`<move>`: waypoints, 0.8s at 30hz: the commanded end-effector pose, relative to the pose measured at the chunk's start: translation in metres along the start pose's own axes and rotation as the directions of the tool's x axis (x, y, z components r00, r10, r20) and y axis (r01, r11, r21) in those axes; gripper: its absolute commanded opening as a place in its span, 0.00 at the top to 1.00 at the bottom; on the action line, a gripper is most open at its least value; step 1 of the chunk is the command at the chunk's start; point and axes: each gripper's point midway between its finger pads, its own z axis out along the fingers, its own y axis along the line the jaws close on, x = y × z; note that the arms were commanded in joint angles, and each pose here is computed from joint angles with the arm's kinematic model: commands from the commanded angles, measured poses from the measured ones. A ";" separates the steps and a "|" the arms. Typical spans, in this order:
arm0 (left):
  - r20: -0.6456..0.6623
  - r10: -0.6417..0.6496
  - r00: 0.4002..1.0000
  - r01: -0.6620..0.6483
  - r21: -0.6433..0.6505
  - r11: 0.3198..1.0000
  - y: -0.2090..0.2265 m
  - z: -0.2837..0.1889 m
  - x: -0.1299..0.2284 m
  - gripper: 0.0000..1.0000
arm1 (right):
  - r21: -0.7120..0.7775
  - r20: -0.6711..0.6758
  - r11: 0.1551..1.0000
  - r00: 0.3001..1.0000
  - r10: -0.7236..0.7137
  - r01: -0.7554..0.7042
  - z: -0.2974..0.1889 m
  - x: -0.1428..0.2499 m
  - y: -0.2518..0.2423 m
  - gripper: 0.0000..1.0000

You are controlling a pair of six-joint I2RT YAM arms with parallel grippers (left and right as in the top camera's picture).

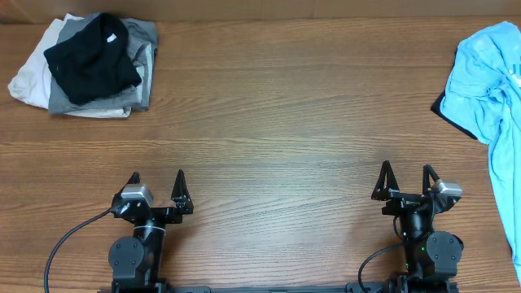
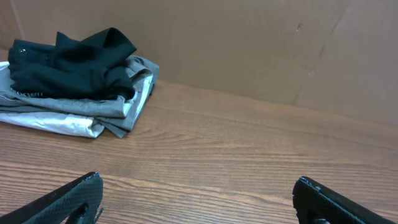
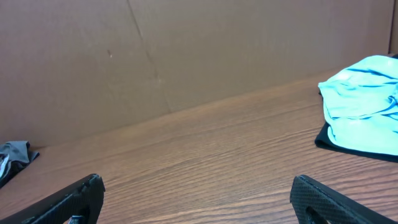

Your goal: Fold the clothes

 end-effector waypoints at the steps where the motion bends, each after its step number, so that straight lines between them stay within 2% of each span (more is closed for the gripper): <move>1: 0.005 0.023 1.000 -0.023 -0.016 1.000 0.003 0.000 0.001 0.00 | 0.015 0.020 1.000 1.000 0.003 -0.003 0.000 -0.002 -0.004 0.00; 3: 0.005 0.023 1.000 -0.023 -0.016 1.000 0.003 0.000 0.001 0.00 | -0.006 0.053 1.000 0.999 0.006 -0.006 0.000 -0.010 0.001 0.00; 5: 0.005 0.023 1.000 -0.023 -0.016 1.000 0.004 0.000 0.001 0.00 | -0.114 0.054 0.991 0.996 0.077 -0.070 -0.002 -0.015 0.019 0.00; 9: 0.005 0.023 1.000 -0.023 -0.016 1.000 0.004 0.000 0.001 0.00 | -0.316 -0.077 0.926 0.978 0.192 -0.206 -0.009 -0.002 0.056 0.00; 13: 0.005 0.023 1.000 -0.023 -0.016 1.000 0.003 0.000 0.001 0.00 | -0.399 -0.158 0.850 0.939 0.306 -0.344 -0.017 -0.004 0.075 0.00; 16: 0.005 0.023 1.000 -0.023 -0.016 1.000 0.004 0.000 0.001 0.00 | -0.507 -0.105 0.808 0.952 0.288 -0.301 -0.027 -0.025 0.092 0.00; 19: 0.005 0.023 1.000 -0.023 -0.016 1.000 0.004 0.000 0.001 0.00 | -0.600 0.049 0.777 0.961 0.272 -0.189 -0.042 -0.064 0.106 0.00; 22: 0.005 0.023 1.000 -0.023 -0.016 1.000 0.003 0.000 0.001 0.00 | -0.579 0.153 0.802 0.946 0.285 -0.148 -0.048 -0.099 0.105 0.00; 24: 0.005 0.023 1.000 -0.023 -0.016 1.000 0.003 0.000 0.001 0.00 | -0.529 0.187 0.841 0.952 0.242 -0.109 -0.047 -0.117 0.103 0.00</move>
